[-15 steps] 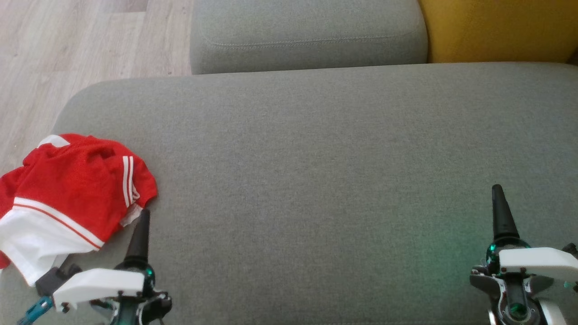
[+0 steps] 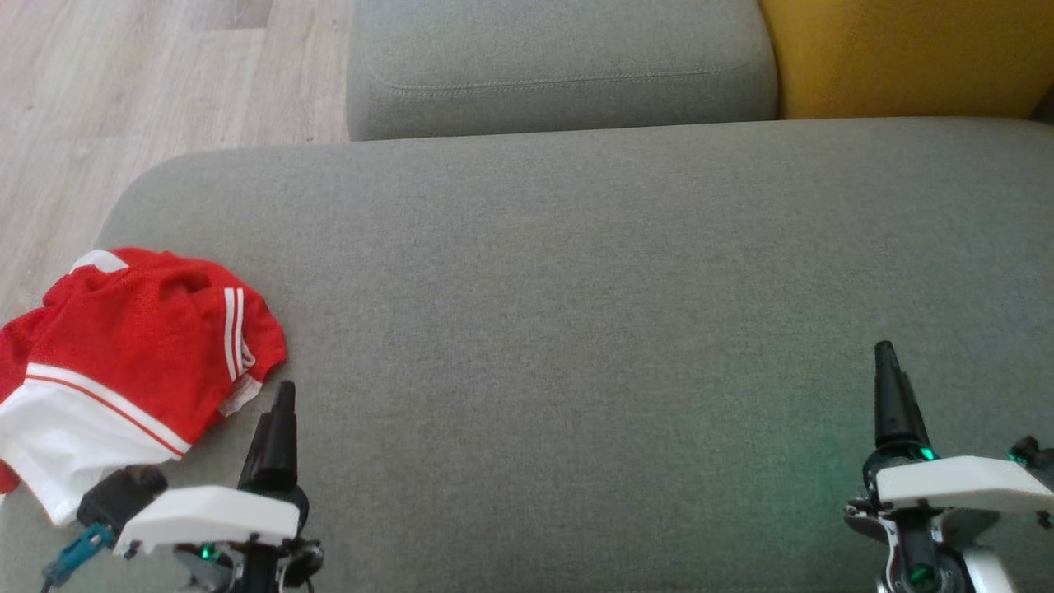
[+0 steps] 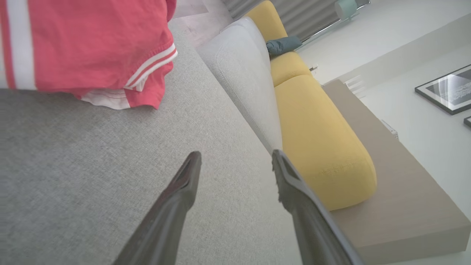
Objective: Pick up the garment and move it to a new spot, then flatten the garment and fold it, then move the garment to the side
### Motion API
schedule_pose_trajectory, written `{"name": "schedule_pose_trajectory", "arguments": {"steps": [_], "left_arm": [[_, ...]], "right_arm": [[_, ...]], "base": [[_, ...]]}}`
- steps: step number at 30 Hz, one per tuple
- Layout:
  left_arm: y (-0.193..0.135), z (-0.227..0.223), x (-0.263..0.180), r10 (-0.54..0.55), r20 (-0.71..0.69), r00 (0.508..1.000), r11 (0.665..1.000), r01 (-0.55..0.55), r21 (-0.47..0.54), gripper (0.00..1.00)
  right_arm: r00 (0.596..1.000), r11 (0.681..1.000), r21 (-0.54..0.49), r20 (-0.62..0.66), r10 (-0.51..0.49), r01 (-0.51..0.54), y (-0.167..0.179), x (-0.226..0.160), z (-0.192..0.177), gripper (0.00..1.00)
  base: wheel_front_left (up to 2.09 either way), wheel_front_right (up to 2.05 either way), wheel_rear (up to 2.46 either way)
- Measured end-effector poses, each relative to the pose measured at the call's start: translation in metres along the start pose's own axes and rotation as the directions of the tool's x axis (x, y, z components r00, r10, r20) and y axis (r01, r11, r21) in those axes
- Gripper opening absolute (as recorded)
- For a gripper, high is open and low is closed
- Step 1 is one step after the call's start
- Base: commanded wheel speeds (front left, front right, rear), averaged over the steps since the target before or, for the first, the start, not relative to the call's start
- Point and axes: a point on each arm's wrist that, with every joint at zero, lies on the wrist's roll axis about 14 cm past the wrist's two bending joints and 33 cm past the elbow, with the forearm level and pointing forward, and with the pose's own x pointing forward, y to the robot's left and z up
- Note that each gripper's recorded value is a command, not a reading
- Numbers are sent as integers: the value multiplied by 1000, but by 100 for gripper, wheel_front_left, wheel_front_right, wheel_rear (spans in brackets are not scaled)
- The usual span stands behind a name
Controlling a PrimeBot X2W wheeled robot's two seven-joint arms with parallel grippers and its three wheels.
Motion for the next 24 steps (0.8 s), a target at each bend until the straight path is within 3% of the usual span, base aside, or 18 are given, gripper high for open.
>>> {"name": "schedule_pose_trajectory", "arguments": {"steps": [11,24], "left_arm": [[0,-3,-6,-2,9,1000,987,1,164,100],[-5,-6,-9,-25,15,1000,933,18,359,100]], "right_arm": [[1000,985,-169,-9,26,-27,7,0,-6,100],[998,942,-331,-33,48,-56,11,-5,-16,100]], "base": [[0,0,0],[0,0,0]]}}
